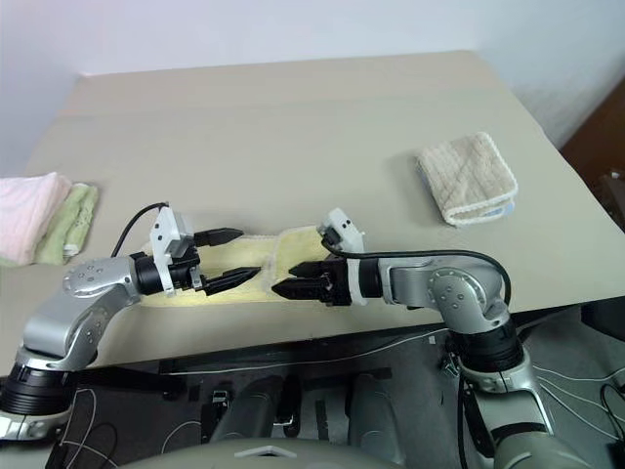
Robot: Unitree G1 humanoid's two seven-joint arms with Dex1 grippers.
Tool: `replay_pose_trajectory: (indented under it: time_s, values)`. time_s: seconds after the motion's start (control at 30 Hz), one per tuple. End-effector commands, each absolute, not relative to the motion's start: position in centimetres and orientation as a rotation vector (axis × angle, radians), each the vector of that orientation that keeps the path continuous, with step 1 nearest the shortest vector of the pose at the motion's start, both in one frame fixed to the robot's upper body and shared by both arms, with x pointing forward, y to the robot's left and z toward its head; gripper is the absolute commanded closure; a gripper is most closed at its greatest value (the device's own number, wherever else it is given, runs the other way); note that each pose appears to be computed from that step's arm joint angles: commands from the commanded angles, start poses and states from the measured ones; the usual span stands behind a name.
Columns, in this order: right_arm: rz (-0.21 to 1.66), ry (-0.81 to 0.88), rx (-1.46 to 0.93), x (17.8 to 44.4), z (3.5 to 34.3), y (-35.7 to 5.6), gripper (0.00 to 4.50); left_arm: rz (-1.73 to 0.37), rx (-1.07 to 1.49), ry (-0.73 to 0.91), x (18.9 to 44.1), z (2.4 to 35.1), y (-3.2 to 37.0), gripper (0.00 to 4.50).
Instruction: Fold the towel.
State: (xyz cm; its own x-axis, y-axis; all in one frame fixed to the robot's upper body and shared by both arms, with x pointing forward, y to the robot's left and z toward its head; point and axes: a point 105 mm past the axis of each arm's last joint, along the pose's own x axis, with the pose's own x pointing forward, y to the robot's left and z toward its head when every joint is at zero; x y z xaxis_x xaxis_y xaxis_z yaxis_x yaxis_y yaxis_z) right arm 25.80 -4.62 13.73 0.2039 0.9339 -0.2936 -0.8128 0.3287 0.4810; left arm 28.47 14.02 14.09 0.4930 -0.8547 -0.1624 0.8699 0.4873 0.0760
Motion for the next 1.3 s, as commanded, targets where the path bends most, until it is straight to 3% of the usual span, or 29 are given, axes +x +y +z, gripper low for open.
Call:
replay_pose_trajectory:
  time_s: [0.03, 0.17, 0.27, 0.5, 0.67, 1.07, 1.3]
  values:
    - [1.244, 0.497, 0.3, 25.7, 15.7, -5.9, 1.13, -1.031, 0.121, 0.006, 29.3, 16.7, 14.3, 0.0]
    - [1.154, 0.345, 0.31, 27.0, 16.8, -6.8, 1.13, -1.069, 0.089, -0.017, 29.8, 17.1, 13.3, 0.0]
    - [1.095, 0.265, 0.309, 27.7, 17.1, -7.2, 2.03, -1.117, 0.021, -0.072, 30.1, 18.2, 11.8, 0.57]
    - [0.97, 0.165, 0.325, 29.5, 16.9, -7.7, 4.4, -1.22, -0.011, -0.081, 30.6, 18.8, 9.8, 2.88]
    - [0.947, 0.148, 0.307, 29.5, 16.3, -7.5, 4.5, -1.292, -0.046, -0.066, 30.4, 18.8, 8.9, 4.48]
    - [0.774, 0.12, 0.216, 32.6, 14.5, -7.5, 4.5, -1.374, 0.018, 0.007, 29.6, 16.6, 6.7, 4.48]
    - [0.767, 0.123, 0.219, 33.4, 13.9, -6.6, 4.5, -1.393, 0.107, 0.102, 28.6, 13.2, 6.6, 4.48]
